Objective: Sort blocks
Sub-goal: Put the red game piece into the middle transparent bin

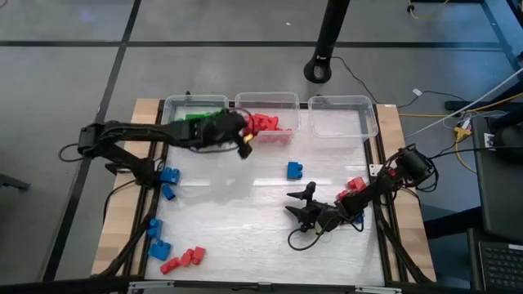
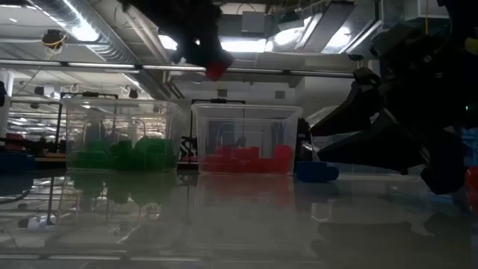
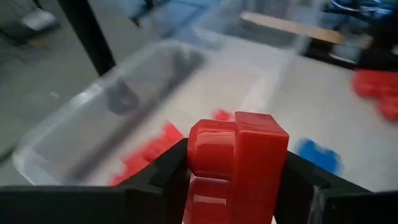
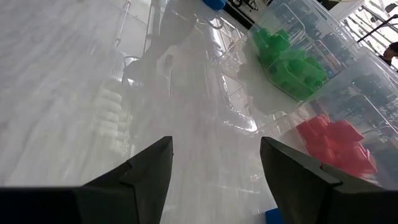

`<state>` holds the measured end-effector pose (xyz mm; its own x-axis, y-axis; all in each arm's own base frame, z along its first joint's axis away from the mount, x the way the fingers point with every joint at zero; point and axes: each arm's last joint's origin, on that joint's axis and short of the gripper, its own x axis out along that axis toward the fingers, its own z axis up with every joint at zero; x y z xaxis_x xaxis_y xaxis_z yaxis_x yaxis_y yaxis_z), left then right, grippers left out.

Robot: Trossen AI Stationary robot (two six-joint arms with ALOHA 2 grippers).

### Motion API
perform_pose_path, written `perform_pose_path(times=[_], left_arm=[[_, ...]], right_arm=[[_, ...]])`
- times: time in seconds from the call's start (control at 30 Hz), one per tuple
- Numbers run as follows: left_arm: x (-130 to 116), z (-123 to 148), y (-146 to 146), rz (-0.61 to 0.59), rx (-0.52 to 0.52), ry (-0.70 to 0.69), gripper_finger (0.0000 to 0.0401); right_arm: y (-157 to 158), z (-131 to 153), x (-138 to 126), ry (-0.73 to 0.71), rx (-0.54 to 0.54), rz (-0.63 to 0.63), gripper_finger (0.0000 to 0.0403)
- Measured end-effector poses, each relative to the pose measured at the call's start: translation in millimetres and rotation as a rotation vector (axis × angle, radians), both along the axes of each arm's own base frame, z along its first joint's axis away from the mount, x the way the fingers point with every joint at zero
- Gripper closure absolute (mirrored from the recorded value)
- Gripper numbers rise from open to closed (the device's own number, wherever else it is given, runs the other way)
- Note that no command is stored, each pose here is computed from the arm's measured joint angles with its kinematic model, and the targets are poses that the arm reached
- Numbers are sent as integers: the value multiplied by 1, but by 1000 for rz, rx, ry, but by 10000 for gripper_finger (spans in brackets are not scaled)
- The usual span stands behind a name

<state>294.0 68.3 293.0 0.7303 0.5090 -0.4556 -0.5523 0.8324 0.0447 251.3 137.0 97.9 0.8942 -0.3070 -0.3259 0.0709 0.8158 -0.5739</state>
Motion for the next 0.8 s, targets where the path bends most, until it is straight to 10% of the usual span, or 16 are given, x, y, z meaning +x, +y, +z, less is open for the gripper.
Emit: perform_pose_path(times=[0.2,0.47,0.8], left_arm=[[7,-9,40,29,145,45,217],[0,-21,75,88,80,55,158],[-17,15,-2,-123,31,19,150]], right_arm=[[0,0,0,1,0,0,162],[0,-1,0,7,-4,0,162],[0,1,0,-10,7,1,162]])
